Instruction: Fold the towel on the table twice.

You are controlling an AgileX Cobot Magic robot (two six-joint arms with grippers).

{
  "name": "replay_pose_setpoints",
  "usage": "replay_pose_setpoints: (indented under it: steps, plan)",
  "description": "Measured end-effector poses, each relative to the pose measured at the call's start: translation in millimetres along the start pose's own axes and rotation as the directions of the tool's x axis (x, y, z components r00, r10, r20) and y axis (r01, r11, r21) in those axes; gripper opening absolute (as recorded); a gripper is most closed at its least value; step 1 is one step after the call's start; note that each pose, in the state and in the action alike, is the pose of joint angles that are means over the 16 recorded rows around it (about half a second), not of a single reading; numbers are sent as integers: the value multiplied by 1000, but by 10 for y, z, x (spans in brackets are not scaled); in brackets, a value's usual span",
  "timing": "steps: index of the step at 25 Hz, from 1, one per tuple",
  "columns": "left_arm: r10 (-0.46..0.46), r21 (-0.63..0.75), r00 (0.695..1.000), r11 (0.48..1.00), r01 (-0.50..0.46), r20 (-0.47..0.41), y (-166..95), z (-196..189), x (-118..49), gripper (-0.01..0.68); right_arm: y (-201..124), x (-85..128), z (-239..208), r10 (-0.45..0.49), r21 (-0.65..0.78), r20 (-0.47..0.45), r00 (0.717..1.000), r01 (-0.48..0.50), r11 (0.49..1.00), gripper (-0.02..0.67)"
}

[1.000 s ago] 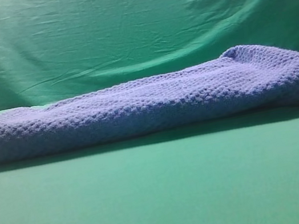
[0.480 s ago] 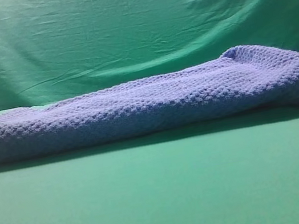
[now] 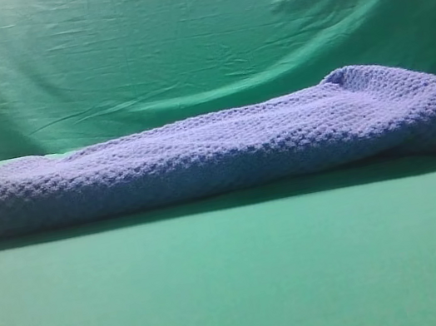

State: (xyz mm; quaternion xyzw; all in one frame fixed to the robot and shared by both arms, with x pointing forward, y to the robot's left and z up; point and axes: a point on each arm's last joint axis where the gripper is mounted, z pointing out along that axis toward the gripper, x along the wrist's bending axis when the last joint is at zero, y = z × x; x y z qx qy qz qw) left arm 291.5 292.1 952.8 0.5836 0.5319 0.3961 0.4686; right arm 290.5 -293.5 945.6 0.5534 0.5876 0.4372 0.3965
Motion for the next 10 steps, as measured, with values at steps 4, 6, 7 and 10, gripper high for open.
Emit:
replay_pose_setpoints:
  steps: [4,6,7,10]
  plan:
    - [0,0,1000,1000,0,0,0,0,0,0,0,0,0,0,0,1,1000,0,1000,0]
    - [0,0,1000,1000,0,0,0,0,0,0,0,0,0,0,0,1,1000,0,1000,0]
    - [0,0,1000,1000,0,0,0,0,0,0,0,0,0,0,0,1,1000,0,1000,0]
    - [0,0,1000,1000,0,0,0,0,0,0,0,0,0,0,0,1,1000,0,1000,0]
